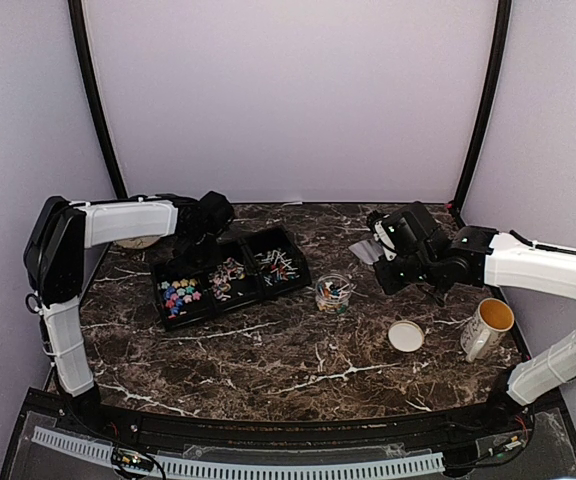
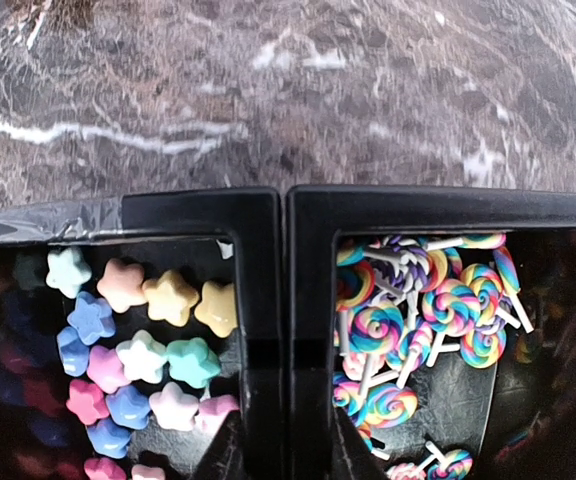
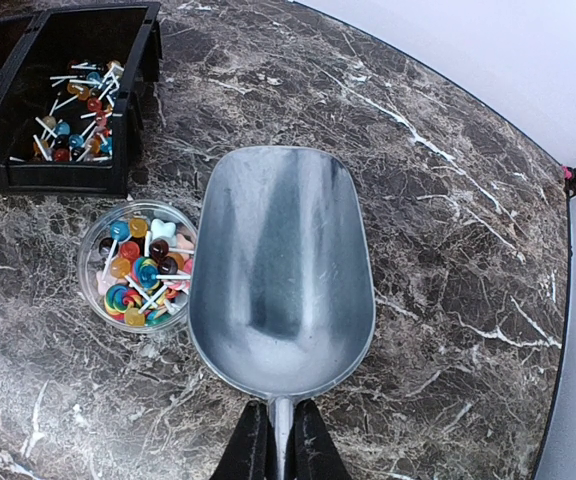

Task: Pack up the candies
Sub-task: Move the storage box to the corner of the board.

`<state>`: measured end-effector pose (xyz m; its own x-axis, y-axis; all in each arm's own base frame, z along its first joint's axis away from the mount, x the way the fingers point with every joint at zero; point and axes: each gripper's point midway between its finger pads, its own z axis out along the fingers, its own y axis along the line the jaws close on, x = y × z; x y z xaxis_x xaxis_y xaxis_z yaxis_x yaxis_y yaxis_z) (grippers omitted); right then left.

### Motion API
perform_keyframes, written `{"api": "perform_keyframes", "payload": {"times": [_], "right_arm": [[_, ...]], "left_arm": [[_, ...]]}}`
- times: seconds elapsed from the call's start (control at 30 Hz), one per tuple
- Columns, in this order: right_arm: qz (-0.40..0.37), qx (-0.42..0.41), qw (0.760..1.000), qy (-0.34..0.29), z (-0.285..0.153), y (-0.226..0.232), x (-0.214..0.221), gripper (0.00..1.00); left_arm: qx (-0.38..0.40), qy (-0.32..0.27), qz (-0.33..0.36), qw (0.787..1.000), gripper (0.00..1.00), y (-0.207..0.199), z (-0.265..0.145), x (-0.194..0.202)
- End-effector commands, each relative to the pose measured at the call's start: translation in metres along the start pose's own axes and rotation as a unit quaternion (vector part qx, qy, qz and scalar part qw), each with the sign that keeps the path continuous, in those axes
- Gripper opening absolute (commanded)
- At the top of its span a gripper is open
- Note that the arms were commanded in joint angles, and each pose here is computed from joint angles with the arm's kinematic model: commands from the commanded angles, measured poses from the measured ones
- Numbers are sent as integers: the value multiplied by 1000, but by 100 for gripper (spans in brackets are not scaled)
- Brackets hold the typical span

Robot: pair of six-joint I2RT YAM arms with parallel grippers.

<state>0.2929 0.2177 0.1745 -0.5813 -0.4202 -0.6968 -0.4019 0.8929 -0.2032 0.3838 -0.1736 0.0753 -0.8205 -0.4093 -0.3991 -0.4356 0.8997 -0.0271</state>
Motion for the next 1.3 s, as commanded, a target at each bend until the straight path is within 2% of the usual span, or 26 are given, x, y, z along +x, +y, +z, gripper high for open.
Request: {"api": "perform_keyframes", "payload": {"times": [0.0, 0.37, 0.67, 0.8, 0.97, 1.13, 1.27], "right_arm": [[17, 6, 1000, -21, -3, -5, -15, 0], [20, 39, 999, -10, 6, -16, -9, 0], [36, 70, 997, 8, 31, -38, -10, 0], [52, 83, 995, 13, 50, -54, -14, 0], [66, 96, 993, 7, 69, -68, -26, 0], [75, 110, 991, 8, 87, -82, -31, 0], [81, 110, 991, 5, 103, -89, -39, 0]], "left_arm": [[5, -1, -27, 1000, 17, -6, 18, -15], [19, -16, -28, 999, 17, -35, 43, -41], [44, -46, -39, 997, 19, -62, 47, -69], [49, -40, -38, 997, 22, -70, 53, -72], [67, -31, -34, 997, 36, -77, 50, -71], [81, -28, -26, 996, 59, -82, 40, -74], [93, -27, -25, 995, 66, -84, 28, -76]]}}
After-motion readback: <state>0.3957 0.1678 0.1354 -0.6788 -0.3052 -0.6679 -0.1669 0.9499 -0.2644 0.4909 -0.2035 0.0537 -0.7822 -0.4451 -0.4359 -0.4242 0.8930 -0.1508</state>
